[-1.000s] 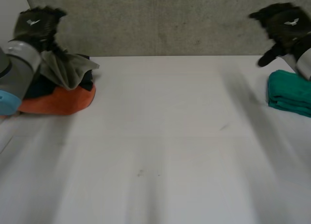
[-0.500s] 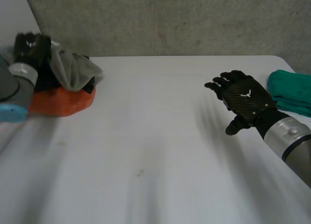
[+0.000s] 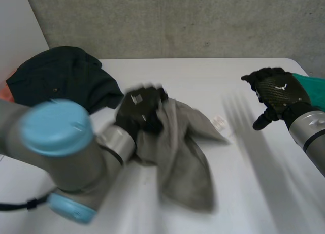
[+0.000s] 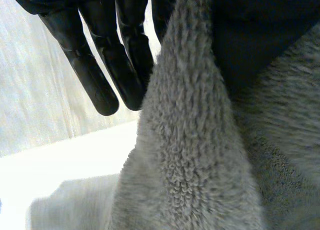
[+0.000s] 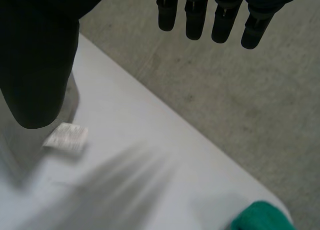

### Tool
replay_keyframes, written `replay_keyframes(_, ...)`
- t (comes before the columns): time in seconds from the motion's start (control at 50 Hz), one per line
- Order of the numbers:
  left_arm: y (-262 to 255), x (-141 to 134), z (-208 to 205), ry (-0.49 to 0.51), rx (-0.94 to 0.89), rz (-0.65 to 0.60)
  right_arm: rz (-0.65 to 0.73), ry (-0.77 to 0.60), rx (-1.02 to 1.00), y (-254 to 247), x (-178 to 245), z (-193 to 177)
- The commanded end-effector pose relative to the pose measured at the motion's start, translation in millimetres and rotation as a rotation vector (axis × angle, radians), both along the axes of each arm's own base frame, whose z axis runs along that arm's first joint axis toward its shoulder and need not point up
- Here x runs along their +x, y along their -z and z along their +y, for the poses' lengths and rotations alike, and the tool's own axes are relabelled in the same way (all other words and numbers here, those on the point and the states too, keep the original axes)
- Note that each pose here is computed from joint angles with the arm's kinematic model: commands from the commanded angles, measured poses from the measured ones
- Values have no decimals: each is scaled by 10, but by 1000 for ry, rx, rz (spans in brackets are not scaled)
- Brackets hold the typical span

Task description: Fold the laundry.

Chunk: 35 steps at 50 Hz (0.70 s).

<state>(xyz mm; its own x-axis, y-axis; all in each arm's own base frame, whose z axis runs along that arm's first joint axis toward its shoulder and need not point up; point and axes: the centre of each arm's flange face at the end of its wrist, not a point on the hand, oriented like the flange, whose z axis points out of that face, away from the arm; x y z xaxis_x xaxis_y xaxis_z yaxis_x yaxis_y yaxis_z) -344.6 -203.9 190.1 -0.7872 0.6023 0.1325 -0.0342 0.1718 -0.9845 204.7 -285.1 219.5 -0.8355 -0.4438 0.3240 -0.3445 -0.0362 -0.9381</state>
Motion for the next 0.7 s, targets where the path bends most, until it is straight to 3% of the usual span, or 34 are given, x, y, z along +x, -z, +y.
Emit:
replay_keyframes(0.02,150,-53,90,-21,86,-115,14,2,87,118,-14,18)
replay_keyframes(0.18,-532,232,-94,-100,-31,-14,36,-12,193,182,-11,151)
replay_keyframes(0.36,-315,510,260,-84,25,-175,52,-61,277,346,43,253)
replay_keyframes(0.44,-302,643,423,-84,47,-189,50,-166,346,531,261,402)
replay_keyframes(0.64,-171,1160,396,-222,197,-267,19,-310,359,784,706,666)
replay_keyframes(0.7,-105,1207,418,-216,243,-270,4,-316,354,848,778,641)
